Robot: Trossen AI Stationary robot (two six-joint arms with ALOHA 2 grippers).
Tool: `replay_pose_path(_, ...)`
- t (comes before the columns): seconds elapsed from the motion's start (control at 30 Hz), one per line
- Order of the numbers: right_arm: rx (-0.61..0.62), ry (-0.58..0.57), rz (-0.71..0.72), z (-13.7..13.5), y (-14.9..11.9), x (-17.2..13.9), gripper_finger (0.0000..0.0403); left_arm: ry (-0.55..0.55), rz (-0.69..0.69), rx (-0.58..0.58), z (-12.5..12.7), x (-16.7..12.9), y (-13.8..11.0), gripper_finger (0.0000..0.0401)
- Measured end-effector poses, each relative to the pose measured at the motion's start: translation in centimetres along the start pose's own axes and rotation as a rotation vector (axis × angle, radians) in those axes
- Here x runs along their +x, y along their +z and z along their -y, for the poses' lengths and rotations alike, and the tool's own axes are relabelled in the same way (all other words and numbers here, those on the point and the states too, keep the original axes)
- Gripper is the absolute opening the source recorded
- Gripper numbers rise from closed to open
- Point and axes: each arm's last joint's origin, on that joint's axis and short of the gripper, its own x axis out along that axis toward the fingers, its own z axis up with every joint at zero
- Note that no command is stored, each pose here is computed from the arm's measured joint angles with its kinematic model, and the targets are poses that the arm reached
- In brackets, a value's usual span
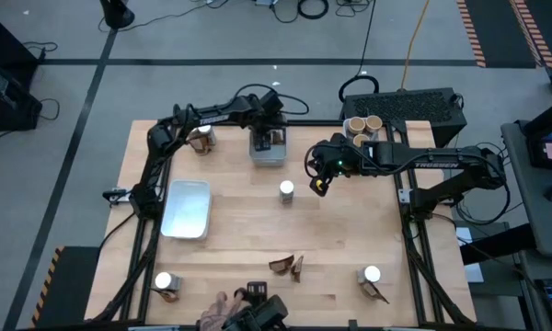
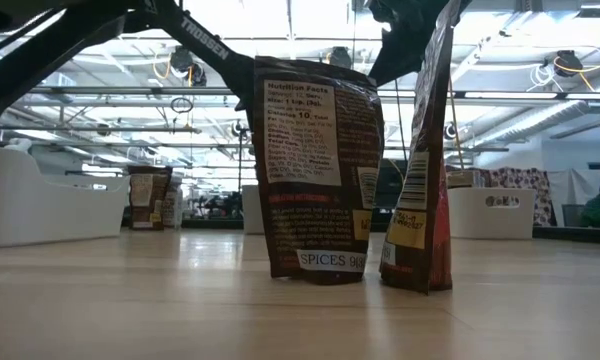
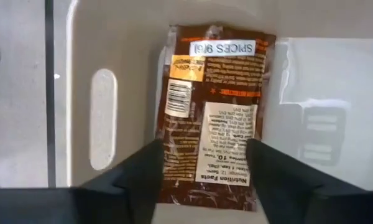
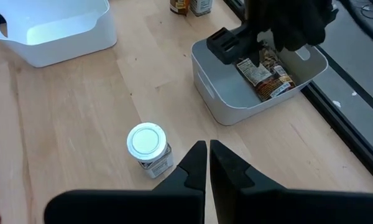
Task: Sort spices by type
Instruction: Put the orange spice pack into the gray bin
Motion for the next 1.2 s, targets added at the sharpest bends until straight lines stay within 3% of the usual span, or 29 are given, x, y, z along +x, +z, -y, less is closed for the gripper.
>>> replay_pose_path(0.17, -0.001, -0.001, -0.004, 0.0, 0.0, 0.0, 0.0000, -0.003, 0.005, -0.001, 0.0, 0.0, 0.0, 0.0307)
replay_pose_path(0.27, -0.002, -0.001, -0.004, 0.0, 0.0, 0.0, 0.0000, -0.008, -0.002, 0.000, 0.0, 0.0, 0.0, 0.0327)
replay_pose_path(1.2, 0.001, -0.004, -0.018, 0.1, -0.2, 0.0, 0.0000, -0.095, -0.033, -0.006, 0.3, 4.0, -2.2, 0.0331)
